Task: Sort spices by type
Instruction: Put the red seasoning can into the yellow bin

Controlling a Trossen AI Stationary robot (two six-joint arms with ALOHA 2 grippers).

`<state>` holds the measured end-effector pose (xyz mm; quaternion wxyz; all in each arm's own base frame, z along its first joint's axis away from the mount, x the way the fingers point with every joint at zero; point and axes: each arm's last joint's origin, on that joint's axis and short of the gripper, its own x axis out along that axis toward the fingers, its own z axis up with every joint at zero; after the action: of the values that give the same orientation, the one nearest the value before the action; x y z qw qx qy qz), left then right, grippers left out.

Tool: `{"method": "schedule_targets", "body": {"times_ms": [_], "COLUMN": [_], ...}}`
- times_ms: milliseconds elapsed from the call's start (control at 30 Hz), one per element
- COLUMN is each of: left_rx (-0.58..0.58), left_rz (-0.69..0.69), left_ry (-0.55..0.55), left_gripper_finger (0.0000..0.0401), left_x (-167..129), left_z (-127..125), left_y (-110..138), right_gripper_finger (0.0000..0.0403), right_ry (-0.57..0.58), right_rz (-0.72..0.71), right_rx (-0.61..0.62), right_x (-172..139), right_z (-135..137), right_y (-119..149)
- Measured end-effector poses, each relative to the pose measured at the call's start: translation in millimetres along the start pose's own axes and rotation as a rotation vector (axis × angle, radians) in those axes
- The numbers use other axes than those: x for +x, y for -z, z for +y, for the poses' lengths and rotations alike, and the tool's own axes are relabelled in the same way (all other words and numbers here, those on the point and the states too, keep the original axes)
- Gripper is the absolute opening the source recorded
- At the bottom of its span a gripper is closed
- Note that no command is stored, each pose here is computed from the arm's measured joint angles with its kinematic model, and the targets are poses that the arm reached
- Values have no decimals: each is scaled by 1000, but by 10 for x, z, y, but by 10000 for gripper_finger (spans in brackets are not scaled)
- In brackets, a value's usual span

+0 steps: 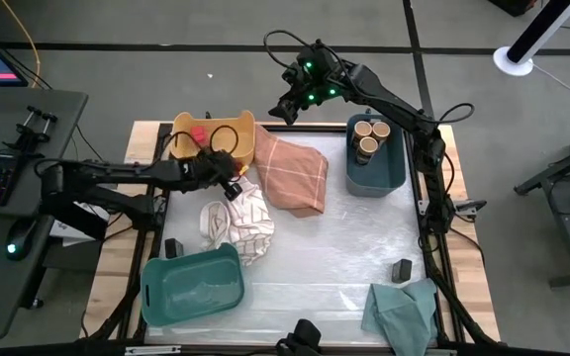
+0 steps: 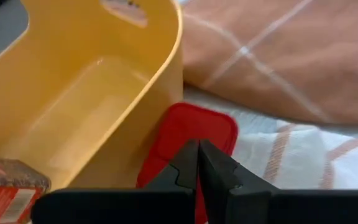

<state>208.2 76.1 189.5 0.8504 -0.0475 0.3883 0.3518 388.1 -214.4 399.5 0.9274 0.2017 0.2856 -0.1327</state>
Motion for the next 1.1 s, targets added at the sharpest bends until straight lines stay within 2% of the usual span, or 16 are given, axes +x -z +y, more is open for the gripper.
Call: {"method": "schedule_targets", "body": {"times_ms": [267,500,667,800,933,1033,1100], "left_rx": [4,133,163,139,179,203,194], "left_rz": [20,59,62,-44,-117,-91,-40], "left_ry": [-22,172,231,235,222,206,239], "left_gripper_finger": [0,0,0,0,1,2,10], "left_x": [133,-36,-240,-404,-574,-632,-621], "left_z": [-68,-143,-107,-33,59,135,167], "left_y": [11,62,111,-26,-207,-302,-334], "right_gripper_finger": [336,336,336,336,336,336,336], "right_ry": [0,-2,-3,-4,-5,-5,-5], "right_rz": [0,1,1,-7,-10,-10,-10], "right_rx": [6,17,16,13,13,13,13], "right_x": [0,0,0,0,0,0,0], "right_z": [0,2,2,4,4,4,4], "right_y": [0,1,0,-8,-10,-10,-10]}}
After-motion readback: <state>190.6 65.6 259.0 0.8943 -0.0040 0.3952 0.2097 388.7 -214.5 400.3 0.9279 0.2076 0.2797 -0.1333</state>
